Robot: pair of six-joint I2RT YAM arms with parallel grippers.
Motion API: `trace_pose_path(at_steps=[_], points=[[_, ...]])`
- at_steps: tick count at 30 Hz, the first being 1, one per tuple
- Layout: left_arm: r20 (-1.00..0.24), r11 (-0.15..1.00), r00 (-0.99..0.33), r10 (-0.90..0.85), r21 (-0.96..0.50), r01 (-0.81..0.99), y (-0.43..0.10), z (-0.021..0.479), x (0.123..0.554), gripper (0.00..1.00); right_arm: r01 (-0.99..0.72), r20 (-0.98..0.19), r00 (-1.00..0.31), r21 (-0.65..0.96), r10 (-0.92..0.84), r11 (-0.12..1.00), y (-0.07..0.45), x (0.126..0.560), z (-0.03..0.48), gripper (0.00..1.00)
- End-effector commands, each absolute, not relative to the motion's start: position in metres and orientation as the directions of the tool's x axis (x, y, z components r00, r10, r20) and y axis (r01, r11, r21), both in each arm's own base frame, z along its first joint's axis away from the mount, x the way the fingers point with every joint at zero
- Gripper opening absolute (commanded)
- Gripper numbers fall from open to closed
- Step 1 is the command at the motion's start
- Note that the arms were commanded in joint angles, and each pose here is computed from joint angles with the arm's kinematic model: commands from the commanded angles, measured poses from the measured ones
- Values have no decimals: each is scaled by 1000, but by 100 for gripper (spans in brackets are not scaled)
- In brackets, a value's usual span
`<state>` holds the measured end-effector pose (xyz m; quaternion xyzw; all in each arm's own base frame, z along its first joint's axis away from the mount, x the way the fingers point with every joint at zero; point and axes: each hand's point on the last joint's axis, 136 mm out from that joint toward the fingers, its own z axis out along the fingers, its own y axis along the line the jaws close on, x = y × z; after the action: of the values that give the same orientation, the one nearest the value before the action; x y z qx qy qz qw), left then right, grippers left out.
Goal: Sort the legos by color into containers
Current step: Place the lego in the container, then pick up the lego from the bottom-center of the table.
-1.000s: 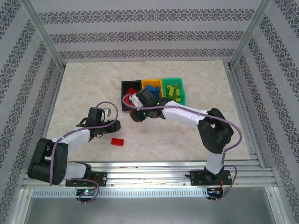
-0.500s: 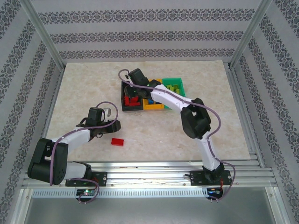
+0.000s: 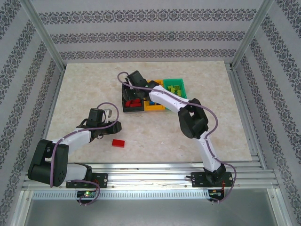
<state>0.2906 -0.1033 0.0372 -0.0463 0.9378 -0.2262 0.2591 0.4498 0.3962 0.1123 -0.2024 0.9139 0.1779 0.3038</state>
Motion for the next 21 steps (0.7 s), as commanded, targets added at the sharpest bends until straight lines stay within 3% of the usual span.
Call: trace_pose_path(at_steps=[1, 8, 15, 21], points=[[-480, 887, -847, -227, -460, 23, -101, 41, 297, 60, -550, -699, -653, 175, -290, 817, 399, 423, 155, 58], [-476, 890, -848, -233, -455, 11, -98, 40, 296, 60, -678, -693, -595, 163, -406, 716, 403, 343, 150, 63], [-467, 886, -841, -274, -463, -31, -88, 39, 297, 60, -847, -650, -493, 205, -578, 491, 429, 240, 107, 67], [-465, 879, -824, -325, -470, -81, -76, 39, 296, 60, -902, -605, -424, 214, -674, 375, 449, 198, 77, 68]])
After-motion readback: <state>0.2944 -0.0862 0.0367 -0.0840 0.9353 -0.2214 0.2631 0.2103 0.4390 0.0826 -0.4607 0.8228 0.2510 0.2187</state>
